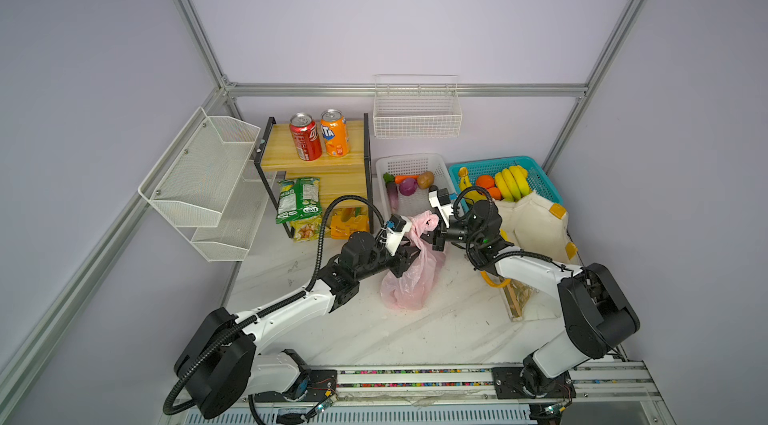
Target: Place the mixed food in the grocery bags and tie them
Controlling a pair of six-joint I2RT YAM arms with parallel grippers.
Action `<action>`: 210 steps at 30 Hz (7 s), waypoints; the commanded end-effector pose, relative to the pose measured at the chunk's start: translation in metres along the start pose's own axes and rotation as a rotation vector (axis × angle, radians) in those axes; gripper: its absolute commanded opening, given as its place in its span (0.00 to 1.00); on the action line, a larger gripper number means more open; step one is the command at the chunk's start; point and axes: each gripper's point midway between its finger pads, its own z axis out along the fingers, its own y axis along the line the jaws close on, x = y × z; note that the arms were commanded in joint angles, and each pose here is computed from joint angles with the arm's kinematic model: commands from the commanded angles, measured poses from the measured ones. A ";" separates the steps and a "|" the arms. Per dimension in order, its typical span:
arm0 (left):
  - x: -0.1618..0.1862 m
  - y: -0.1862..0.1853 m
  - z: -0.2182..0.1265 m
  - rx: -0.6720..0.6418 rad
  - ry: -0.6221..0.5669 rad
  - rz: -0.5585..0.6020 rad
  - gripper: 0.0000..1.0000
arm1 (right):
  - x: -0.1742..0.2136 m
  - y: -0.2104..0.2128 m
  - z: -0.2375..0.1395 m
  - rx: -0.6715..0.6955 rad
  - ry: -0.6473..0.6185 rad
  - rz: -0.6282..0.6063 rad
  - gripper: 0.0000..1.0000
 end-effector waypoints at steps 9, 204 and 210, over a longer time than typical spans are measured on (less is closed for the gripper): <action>0.006 0.015 -0.024 -0.121 -0.044 0.036 0.42 | -0.004 0.012 -0.004 -0.042 -0.015 -0.020 0.00; -0.023 0.025 -0.032 -0.072 -0.175 0.036 0.50 | -0.019 0.027 0.023 -0.171 -0.035 0.008 0.00; -0.014 0.022 -0.049 -0.091 -0.169 0.045 0.58 | -0.019 0.023 0.020 -0.164 -0.035 0.001 0.00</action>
